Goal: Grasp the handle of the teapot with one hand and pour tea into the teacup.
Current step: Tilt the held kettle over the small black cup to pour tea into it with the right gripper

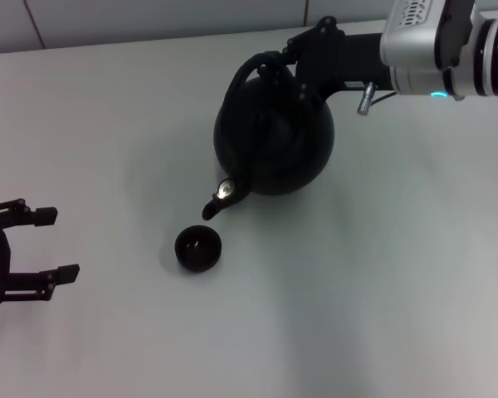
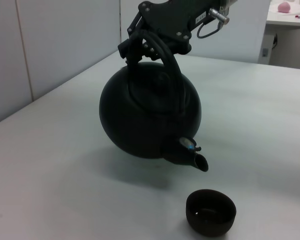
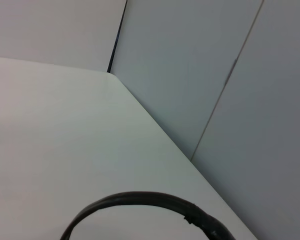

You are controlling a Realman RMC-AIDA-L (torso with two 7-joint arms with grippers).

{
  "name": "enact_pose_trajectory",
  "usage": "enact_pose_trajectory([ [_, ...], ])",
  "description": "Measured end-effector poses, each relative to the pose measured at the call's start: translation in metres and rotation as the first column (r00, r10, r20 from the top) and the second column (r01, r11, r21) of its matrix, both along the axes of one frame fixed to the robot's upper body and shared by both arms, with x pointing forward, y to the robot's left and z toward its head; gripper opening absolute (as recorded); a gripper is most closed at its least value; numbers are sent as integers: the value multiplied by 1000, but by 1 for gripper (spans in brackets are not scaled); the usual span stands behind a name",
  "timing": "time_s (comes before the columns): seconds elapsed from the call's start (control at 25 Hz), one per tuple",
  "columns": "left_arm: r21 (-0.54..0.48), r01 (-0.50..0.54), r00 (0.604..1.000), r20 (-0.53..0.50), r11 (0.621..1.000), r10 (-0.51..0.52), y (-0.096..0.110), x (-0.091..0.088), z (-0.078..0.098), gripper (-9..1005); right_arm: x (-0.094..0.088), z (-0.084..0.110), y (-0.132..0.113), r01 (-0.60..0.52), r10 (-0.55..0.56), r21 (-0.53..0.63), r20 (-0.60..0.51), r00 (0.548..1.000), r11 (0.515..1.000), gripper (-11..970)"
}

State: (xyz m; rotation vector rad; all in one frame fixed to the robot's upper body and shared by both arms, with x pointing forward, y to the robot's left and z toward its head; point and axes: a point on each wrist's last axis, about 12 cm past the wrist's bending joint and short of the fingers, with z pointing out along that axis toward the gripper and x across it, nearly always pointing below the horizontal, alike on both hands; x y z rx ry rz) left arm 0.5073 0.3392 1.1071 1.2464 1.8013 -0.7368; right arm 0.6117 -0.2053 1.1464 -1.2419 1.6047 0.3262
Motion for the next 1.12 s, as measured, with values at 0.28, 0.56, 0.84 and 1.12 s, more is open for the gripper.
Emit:
enact_pose_trajectory([
  [0.28,11,-7,1000,-2,1000,7,-1,1,-2,861,2,1,6,-23,23,-43,14,1000,999,116],
  [0.56,14,-13,1000,1,1000,13,0,2,-2,861,3,6,10,-37,39,-53,32,999,998,117],
  [0.84,14,-14,1000,8,1000,14,-1,2,-1,861,3,11,13,-51,54,-61,55,997,997,116],
  [1.12,11,-22,1000,0,1000,22,-2,3,-1,861,2,11,18,-75,82,-98,68,994,992,114],
])
